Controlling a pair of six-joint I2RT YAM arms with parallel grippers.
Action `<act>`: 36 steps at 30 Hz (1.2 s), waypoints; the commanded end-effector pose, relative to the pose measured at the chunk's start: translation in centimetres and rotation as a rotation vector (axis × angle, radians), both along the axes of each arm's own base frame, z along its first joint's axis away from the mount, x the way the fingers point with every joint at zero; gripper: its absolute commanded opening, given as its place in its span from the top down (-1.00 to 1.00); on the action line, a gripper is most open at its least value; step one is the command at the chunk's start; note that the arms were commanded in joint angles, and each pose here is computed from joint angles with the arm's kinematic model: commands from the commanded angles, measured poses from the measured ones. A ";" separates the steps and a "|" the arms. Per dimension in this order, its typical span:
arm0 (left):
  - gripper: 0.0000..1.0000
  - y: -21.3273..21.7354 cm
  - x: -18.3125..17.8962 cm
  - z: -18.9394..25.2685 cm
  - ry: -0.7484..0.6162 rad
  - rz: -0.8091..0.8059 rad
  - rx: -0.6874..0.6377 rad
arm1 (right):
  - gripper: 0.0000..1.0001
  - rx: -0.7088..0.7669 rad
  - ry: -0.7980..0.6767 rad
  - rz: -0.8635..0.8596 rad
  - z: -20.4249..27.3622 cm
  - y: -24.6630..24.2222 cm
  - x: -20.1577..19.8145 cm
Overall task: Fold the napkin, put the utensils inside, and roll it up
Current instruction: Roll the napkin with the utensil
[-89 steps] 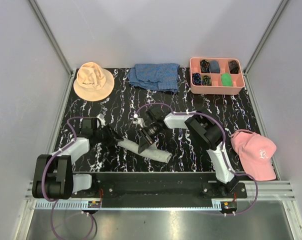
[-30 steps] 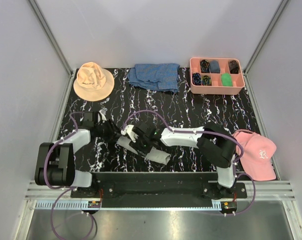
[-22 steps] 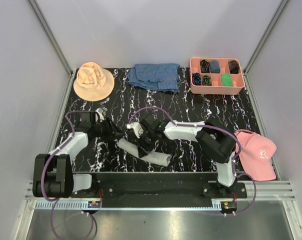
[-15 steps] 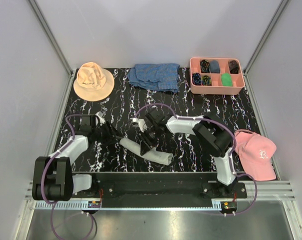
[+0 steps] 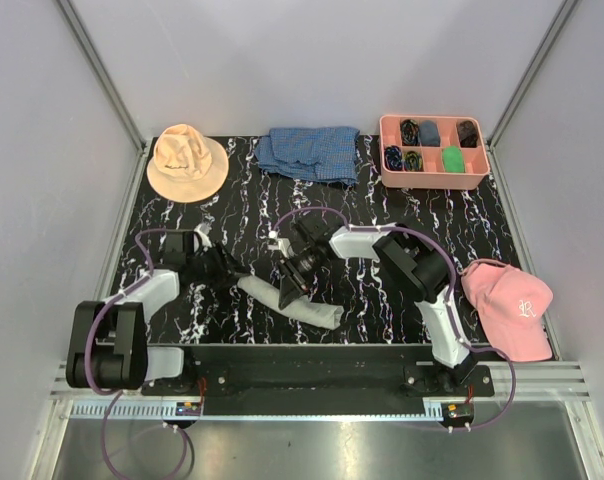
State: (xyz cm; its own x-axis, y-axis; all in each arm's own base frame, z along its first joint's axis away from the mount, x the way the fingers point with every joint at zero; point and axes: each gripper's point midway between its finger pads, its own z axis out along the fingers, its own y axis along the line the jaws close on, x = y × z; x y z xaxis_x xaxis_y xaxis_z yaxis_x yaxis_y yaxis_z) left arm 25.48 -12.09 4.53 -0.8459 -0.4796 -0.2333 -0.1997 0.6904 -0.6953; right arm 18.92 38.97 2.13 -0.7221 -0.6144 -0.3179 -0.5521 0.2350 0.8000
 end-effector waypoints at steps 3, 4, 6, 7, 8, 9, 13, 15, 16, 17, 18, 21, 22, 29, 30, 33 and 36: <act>0.17 -1.0 0.6 0.0 -0.022 -0.032 -0.047 | 0.30 -0.012 0.016 0.000 -0.7 0.0 0.4; 0.34 -1.0 0.7 0.0 -0.021 -0.032 -0.049 | 0.25 -0.018 0.017 -0.003 -0.7 -0.1 0.4; 0.58 -1.0 0.8 -0.1 -0.019 -0.031 -0.050 | 0.18 -0.038 -0.002 -0.017 -0.7 -0.3 0.9; 0.80 -1.0 0.8 -0.2 -0.014 -0.026 -0.047 | 0.12 -0.033 -0.019 -0.021 -0.2 -0.2 1.2; 0.88 -1.0 0.9 -0.4 -0.008 -0.024 -0.045 | -0.06 -0.035 -0.031 -0.030 0.2 -0.3 1.5; 0.94 -1.0 0.9 -0.4 -0.007 -0.024 -0.047 | -0.12 -0.060 -0.050 -0.048 0.2 -0.5 1.9; 1.00 -1.0 1.0 -0.7 0.017 -0.019 -0.051 | -0.26 -0.088 -0.195 -0.118 3.2 -0.7 4.2; 1.00 -1.0 0.9 -0.9 0.030 -0.018 -0.053 | -0.30 -0.124 -0.272 -0.159 4.1 -1.2 5.3; 1.00 -1.1 1.0 -1.0 0.037 -0.021 -0.056 | -0.31 -0.116 -0.323 -0.182 5.6 -1.3 5.8; 1.00 -1.1 1.0 -1.1 0.041 -0.020 -0.055 | -0.32 -0.120 -0.360 -0.193 6.2 -1.5 6.1; 1.00 -1.1 1.1 -1.0 0.041 -0.022 -0.057 | -0.33 -0.152 -0.425 -0.223 6.3 -2.0 6.9; 1.00 -1.1 1.2 -1.2 0.054 -0.021 -0.056 | -0.36 -0.194 -0.603 -0.240 7.4 -2.8 7.6; 1.00 -1.1 1.2 -1.3 0.058 -0.020 -0.056 | -0.36 -0.198 -0.639 -0.220 7.4 -2.8 6.6; 1.00 -1.0 1.4 -1.6 0.087 -0.021 -0.046 | -0.39 -0.268 -0.817 -0.124 5.1 -2.2 4.0; 1.00 -1.0 1.5 -1.6 0.088 -0.021 -0.044 | -0.40 -0.267 -0.824 -0.119 4.9 -2.1 3.9; 1.00 -1.0 1.7 -1.6 0.095 -0.023 -0.044 | -0.41 -0.281 -0.842 -0.095 3.9 -1.8 3.2; 1.00 -1.0 1.9 -1.6 0.099 -0.023 -0.042 | -0.41 -0.293 -0.846 -0.070 2.9 -1.6 2.8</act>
